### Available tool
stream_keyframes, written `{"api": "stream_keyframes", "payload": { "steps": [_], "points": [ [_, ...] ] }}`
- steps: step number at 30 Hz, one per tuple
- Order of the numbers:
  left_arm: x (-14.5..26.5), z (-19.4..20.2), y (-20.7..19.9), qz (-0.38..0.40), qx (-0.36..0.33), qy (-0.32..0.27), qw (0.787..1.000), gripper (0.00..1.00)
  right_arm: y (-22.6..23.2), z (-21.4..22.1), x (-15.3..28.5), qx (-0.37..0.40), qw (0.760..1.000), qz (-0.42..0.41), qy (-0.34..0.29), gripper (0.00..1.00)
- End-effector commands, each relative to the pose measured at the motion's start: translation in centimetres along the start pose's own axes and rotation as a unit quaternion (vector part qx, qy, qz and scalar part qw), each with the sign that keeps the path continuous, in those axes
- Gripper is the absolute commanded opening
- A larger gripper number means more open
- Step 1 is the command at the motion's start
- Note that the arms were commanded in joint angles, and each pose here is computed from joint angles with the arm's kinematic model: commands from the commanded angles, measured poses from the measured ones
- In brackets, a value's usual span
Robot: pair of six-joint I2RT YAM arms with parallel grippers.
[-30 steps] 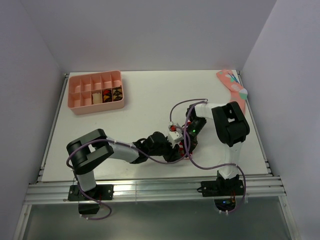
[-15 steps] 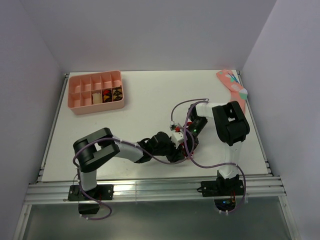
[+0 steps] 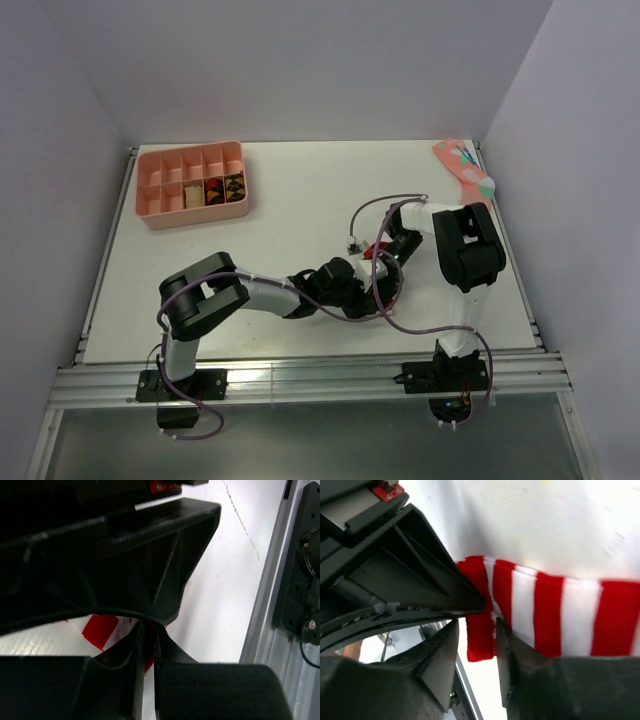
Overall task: Roll the socks
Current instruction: Roll the sock at the center of the board.
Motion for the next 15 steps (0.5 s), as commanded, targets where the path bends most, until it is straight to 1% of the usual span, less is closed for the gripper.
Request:
{"api": "stream_keyframes", "payload": {
  "steps": [1, 3, 5, 11, 12, 13, 15],
  "points": [
    [-0.3, 4.3, -0.3, -0.004, 0.03, 0.092, 0.995, 0.02, -0.4, -1.9, 1.8, 0.023, 0.997, 0.029, -0.063, 0.44],
    [-0.1, 4.4, 0.0, -0.018, 0.042, 0.103, 0.994, 0.0, -0.6, -2.0, 2.9, 0.014, 0.996, 0.032, -0.086, 0.48],
    [-0.2, 4.3, 0.0, -0.023, 0.047, 0.108, 0.993, 0.0, -0.9, -2.2, 3.7, 0.002, 0.994, 0.038, -0.103, 0.49],
    [-0.2, 4.3, 0.3, -0.044, 0.078, 0.134, 0.987, 0.0, -2.7, -2.8, 6.8, -0.041, 0.983, 0.071, -0.167, 0.5],
    [-0.3, 4.4, 0.4, -0.049, 0.086, 0.141, 0.985, 0.0, -3.4, -2.7, 7.5, -0.07, 0.978, 0.082, -0.179, 0.5],
    [0.0, 5.0, 0.4, -0.054, 0.094, 0.159, 0.981, 0.0, -3.7, -2.7, 7.9, -0.075, 0.976, 0.086, -0.187, 0.5],
    [-0.1, 4.9, 0.3, -0.058, 0.107, 0.169, 0.978, 0.0, -4.9, -3.1, 8.7, -0.085, 0.97, 0.107, -0.203, 0.5]
  ]
}}
Point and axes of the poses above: each gripper's point midway between its finger pads, its own x axis back along the fingers, its own y axis along the line the jaws close on, z = x × y, the point moved 2 cm from there along x, back along the fingers, and after that the axes turned 7 degrees about -x, right-handed, at the moved point
